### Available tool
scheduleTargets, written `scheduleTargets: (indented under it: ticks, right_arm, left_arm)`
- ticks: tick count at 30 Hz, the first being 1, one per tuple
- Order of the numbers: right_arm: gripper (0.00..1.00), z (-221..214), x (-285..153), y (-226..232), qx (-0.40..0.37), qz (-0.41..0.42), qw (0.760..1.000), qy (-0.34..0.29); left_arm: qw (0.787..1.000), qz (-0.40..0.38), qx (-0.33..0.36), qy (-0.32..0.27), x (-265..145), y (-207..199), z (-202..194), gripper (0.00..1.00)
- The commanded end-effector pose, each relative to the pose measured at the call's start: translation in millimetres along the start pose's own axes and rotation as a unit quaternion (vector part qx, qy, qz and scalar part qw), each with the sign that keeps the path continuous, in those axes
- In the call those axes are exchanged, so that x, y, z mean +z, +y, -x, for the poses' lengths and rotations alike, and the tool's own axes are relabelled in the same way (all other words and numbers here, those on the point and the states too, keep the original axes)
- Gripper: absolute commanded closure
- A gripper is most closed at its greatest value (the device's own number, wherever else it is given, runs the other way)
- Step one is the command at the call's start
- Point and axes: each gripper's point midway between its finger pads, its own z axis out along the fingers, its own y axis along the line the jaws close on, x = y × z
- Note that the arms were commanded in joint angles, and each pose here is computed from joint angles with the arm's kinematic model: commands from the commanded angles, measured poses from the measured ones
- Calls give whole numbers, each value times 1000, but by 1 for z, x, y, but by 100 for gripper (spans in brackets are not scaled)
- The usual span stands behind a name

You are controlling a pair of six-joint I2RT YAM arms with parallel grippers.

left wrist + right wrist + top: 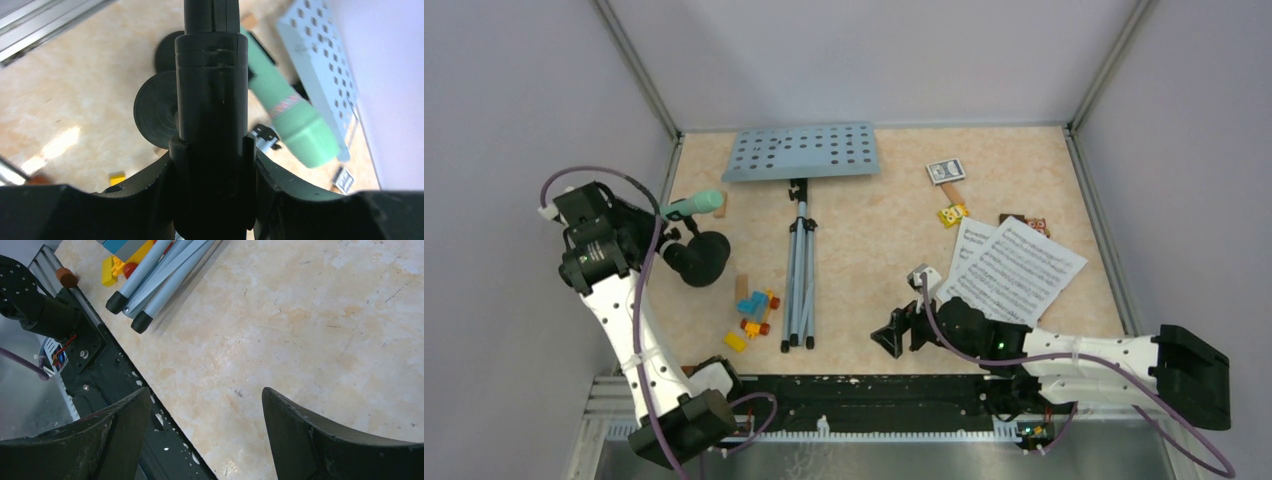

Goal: Pack up the instrument practice props

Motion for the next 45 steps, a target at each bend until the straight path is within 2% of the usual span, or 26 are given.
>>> scheduleTargets:
  ticks: [1, 5, 11, 18, 25, 30, 35, 37, 39, 45]
  right_arm:
    - [20, 6, -2, 2, 17, -1, 1000, -16]
    - [20, 6, -3, 1, 26, -3, 1000, -17]
    - [21, 19, -11, -4, 18, -23, 999, -34]
    - [21, 59, -42, -15, 6, -61, 993, -99]
    - [21, 107, -104, -40, 23, -130, 974, -185]
    - [21, 124, -144, -53, 37, -154, 962, -222]
    - [21, 123, -157, -59, 21, -162, 961, -223]
    - [21, 122, -155, -58, 2, -157, 963, -218]
    - [21, 124, -149, -49, -19, -133, 966, -221]
    - [17, 126, -125, -22, -75, -59, 966, -241]
  left_arm:
    - [983, -164, 78, -31, -32, -77, 21, 100]
    - [969, -198, 143, -26, -44, -118, 3, 100]
    - [940, -255, 226, 18, -59, -169, -65, 100]
    - [896, -320, 298, 77, -96, -219, -167, 100]
    - [846, -357, 368, 145, -125, -258, -286, 100]
    - [840, -354, 369, 184, -114, -267, -340, 100]
    - [835, -328, 388, 212, -97, -263, -375, 100]
    - [810, -332, 429, 223, -95, -261, -387, 100]
    - [776, -350, 467, 240, -99, -259, -398, 100]
    - [658, -425, 562, 263, -118, -240, -407, 100]
